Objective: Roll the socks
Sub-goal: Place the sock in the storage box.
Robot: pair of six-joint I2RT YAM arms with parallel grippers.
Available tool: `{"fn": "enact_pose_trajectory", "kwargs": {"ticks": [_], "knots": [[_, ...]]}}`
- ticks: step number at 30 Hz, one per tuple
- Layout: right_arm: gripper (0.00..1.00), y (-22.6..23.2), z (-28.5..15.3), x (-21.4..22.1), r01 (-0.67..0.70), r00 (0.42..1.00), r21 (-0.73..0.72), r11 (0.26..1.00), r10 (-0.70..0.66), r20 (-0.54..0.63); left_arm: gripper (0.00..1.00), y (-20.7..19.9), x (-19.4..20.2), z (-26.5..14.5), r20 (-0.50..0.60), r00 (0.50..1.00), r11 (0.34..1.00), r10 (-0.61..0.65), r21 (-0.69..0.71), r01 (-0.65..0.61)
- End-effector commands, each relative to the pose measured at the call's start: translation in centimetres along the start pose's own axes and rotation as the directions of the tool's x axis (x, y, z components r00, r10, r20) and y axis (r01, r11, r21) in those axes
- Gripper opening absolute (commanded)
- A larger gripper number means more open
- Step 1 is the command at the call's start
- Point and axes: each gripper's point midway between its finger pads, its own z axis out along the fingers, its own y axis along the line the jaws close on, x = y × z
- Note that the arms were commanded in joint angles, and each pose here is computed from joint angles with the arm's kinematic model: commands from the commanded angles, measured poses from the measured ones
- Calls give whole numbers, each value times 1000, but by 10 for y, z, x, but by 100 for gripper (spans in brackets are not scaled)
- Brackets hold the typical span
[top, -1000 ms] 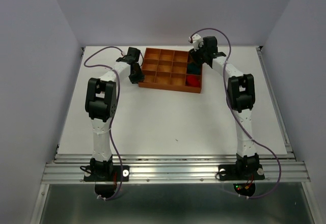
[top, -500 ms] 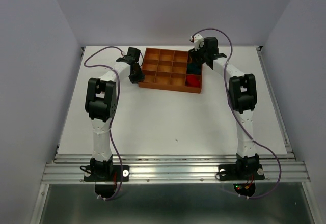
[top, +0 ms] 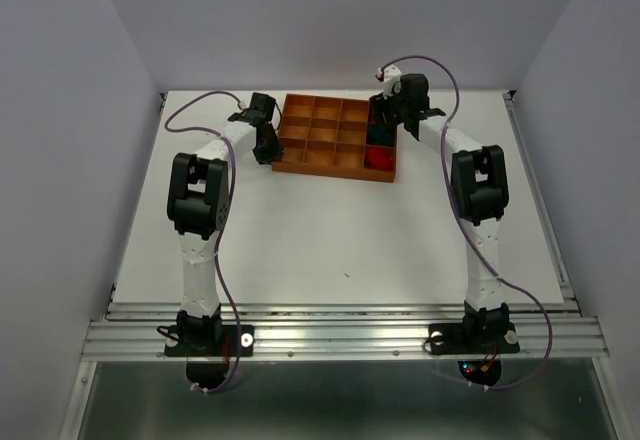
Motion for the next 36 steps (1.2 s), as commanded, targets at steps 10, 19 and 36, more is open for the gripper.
{"fn": "enact_pose_trajectory", "kwargs": {"ticks": [10, 19, 36], "knots": [[63, -10, 2, -64, -41, 978, 76, 996, 25, 205, 8, 4, 8, -3, -16, 999, 999, -46, -20, 46], [62, -9, 18, -59, -40, 980, 91, 995, 21, 200, 8, 3, 8, -2, -17, 999, 999, -43, -16, 43], [26, -19, 37, -21, 25, 993, 162, 987, -43, 107, 3, 2, 6, 1, -21, 999, 999, -43, -16, 42]]}}
